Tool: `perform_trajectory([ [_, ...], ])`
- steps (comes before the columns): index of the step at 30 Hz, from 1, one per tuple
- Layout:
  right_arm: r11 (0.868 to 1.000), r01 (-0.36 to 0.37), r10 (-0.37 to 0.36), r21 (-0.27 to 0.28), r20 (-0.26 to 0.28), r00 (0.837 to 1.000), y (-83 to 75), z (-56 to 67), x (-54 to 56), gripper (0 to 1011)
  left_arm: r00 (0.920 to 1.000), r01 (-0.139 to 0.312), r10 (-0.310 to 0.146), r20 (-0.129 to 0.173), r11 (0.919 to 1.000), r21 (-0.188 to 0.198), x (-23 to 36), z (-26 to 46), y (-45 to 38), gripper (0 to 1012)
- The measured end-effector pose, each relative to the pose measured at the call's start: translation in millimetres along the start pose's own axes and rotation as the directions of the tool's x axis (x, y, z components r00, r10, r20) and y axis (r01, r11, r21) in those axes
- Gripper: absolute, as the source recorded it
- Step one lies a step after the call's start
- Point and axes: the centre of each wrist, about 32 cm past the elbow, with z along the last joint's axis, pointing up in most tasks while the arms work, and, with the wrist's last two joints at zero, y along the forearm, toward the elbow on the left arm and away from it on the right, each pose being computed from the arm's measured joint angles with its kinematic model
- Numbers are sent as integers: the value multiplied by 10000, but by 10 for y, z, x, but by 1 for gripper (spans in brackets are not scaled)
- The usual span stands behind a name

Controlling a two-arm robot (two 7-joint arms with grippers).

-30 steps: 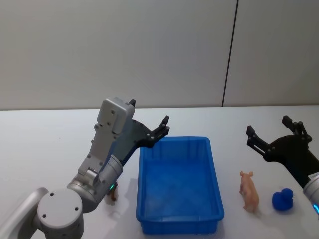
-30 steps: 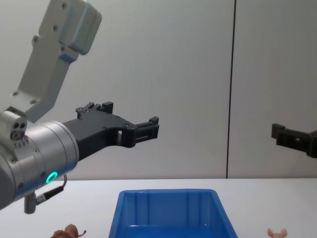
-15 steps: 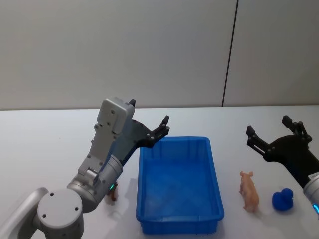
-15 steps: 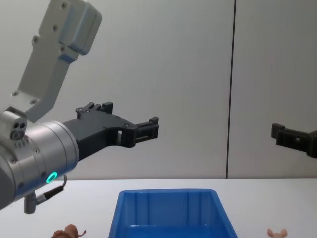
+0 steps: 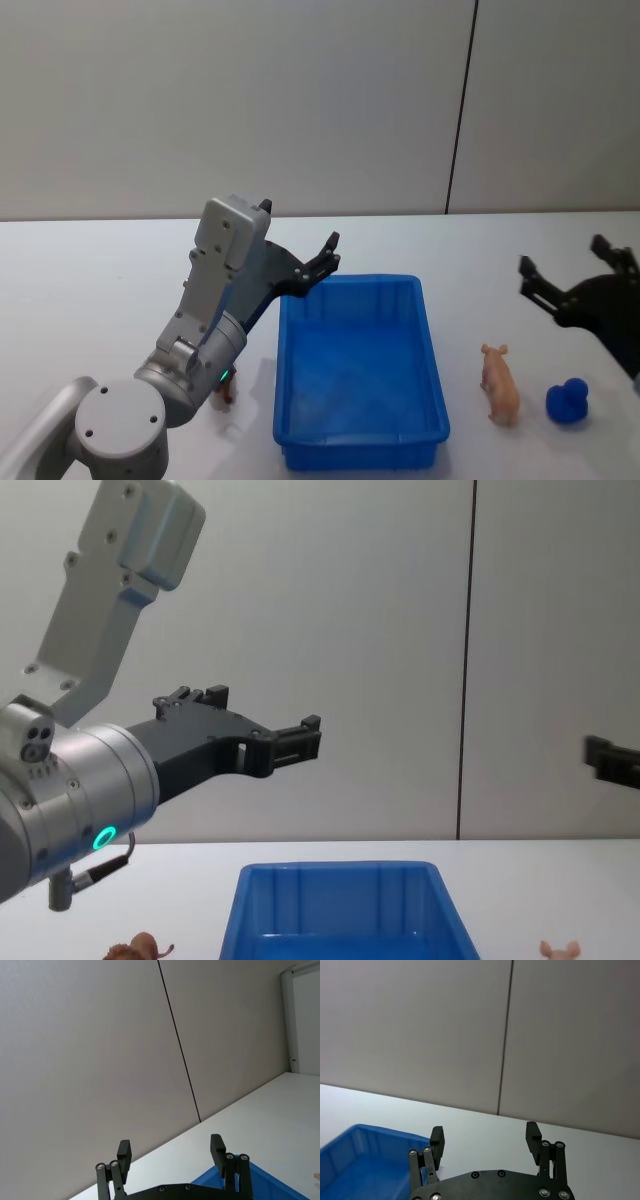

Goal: Pick up the two dolls from the table and place them into the box.

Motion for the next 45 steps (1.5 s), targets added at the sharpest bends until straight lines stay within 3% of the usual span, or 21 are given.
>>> perform_trajectory([
  [6,9982,521,-515,-301,187,9985,-133,-46,157,1001,10000,1,-1,0,10000,-1,0,0,0,1001],
  [13,9875,1186,-1139,-1042,502,9922,-375,-99,315,1001,10000,0,0,-1,10000,-1,0,0,0,1001],
  [18,9786,1367,-1273,-1539,695,9894,-500,-124,362,1001,10000,1,-1,-1,10000,-1,0,0,0,1001],
  [26,9524,1338,-1075,-2738,1090,9882,-697,-184,412,1001,10000,0,0,-1,10000,-1,0,0,0,1001],
  [35,9294,789,-312,-3606,1363,9902,-725,-269,409,1001,10000,0,0,-1,10000,-1,0,0,0,1001],
  [45,9136,431,192,-4043,1489,9887,-639,-390,368,1001,10000,0,0,-1,10000,-1,0,0,0,1001],
])
